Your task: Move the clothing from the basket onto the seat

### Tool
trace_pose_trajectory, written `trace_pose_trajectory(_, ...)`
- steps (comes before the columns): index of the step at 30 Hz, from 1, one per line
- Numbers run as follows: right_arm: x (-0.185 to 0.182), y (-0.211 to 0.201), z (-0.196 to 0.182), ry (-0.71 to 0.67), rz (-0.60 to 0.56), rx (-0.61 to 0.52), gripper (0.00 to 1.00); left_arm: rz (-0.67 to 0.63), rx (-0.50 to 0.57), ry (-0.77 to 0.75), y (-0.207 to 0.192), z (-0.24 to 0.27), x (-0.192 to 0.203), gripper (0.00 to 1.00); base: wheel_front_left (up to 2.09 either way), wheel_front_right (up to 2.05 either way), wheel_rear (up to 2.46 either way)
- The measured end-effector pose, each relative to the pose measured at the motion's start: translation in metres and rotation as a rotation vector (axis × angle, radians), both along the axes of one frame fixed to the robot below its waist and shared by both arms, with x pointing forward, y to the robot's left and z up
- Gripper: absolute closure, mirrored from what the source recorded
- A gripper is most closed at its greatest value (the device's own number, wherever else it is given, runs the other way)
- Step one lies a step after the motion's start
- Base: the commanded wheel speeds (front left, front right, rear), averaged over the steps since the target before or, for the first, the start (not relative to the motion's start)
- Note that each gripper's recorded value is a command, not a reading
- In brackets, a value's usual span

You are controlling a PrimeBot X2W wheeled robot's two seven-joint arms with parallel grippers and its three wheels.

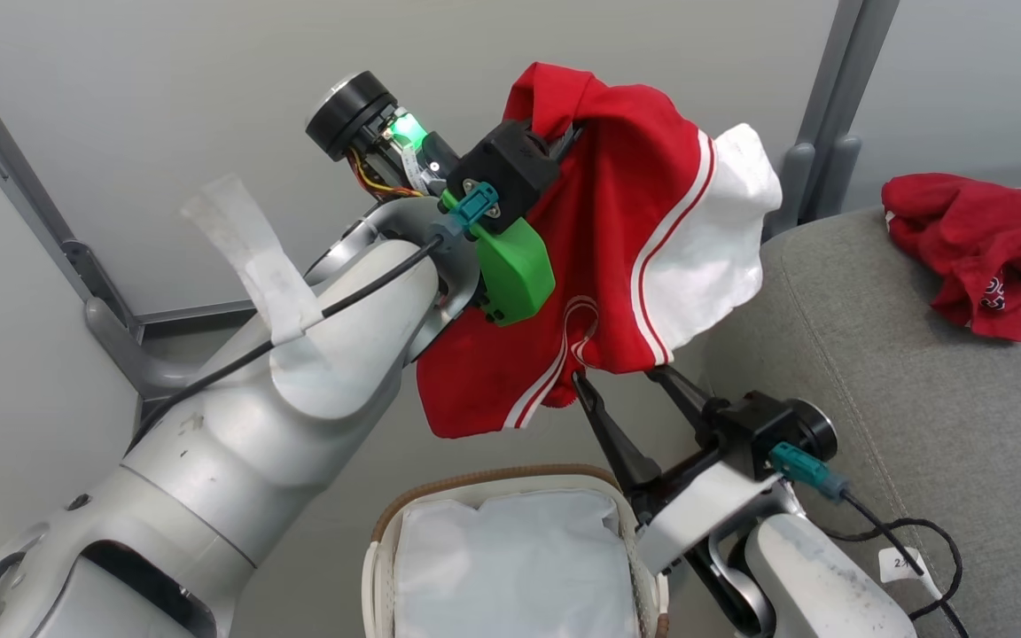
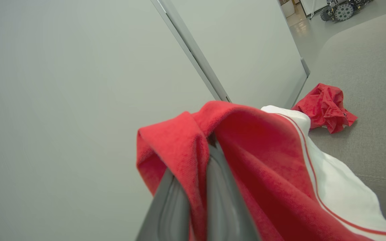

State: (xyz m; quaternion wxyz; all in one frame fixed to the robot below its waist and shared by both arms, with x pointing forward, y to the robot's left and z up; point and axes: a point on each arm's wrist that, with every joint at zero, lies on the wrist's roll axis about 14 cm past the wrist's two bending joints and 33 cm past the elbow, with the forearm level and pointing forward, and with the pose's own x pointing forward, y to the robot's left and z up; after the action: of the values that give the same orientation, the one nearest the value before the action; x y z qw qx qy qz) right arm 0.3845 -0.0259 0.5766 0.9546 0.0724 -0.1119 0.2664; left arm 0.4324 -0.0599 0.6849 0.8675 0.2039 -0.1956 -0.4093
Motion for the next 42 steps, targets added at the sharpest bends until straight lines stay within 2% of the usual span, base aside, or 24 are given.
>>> trace_pose_trajectory(8,0.014,-0.003,0.029,-0.066,-0.01,0.025,0.0,-0.034,-0.004,0.0,-0.006,0.0,-0.011,1.0,0.0,0.0,0.0)
trace_pose_trajectory(9,0.016,-0.003,0.03,-0.069,-0.012,0.021,0.16,-0.036,-0.006,0.001,-0.006,0.0,-0.012,1.0,0.0,0.0,0.0)
trace_pose_trajectory(10,0.018,-0.004,0.03,-0.07,-0.016,0.012,0.64,-0.039,-0.009,0.003,-0.006,0.0,-0.013,1.0,0.0,0.0,0.0)
trace_pose_trajectory(12,0.021,-0.004,0.029,-0.067,-0.02,0.004,1.0,-0.042,-0.017,0.006,-0.006,0.0,-0.015,1.0,0.0,0.0,0.0)
trace_pose_trajectory(29,0.028,-0.016,0.029,-0.072,-0.061,-0.017,1.0,-0.018,-0.049,0.085,0.006,-0.021,-0.013,1.0,0.0,0.0,0.0)
trace_pose_trajectory(34,0.031,-0.023,0.03,-0.076,-0.082,-0.017,1.0,0.006,-0.085,0.163,0.012,-0.039,-0.01,1.0,0.0,0.0,0.0)
trace_pose_trajectory(35,0.032,-0.025,0.03,-0.077,-0.09,-0.018,1.0,0.012,-0.099,0.188,0.013,-0.045,-0.01,0.86,0.0,0.0,0.0)
trace_pose_trajectory(36,0.033,-0.027,0.03,-0.078,-0.097,-0.021,1.0,0.016,-0.11,0.209,0.014,-0.05,-0.01,0.65,0.0,0.0,0.0)
trace_pose_trajectory(38,0.035,-0.034,0.03,-0.08,-0.12,-0.024,1.0,0.031,-0.123,0.259,0.018,-0.067,-0.011,0.05,0.0,0.0,0.0)
trace_pose_trajectory(39,0.037,-0.037,0.03,-0.08,-0.13,-0.025,1.0,0.04,-0.136,0.285,0.02,-0.075,-0.012,0.0,0.0,0.0,0.0)
trace_pose_trajectory(42,0.042,-0.047,0.032,-0.086,-0.161,-0.028,1.0,0.066,-0.178,0.359,0.026,-0.097,-0.014,0.0,0.0,0.0,0.0)
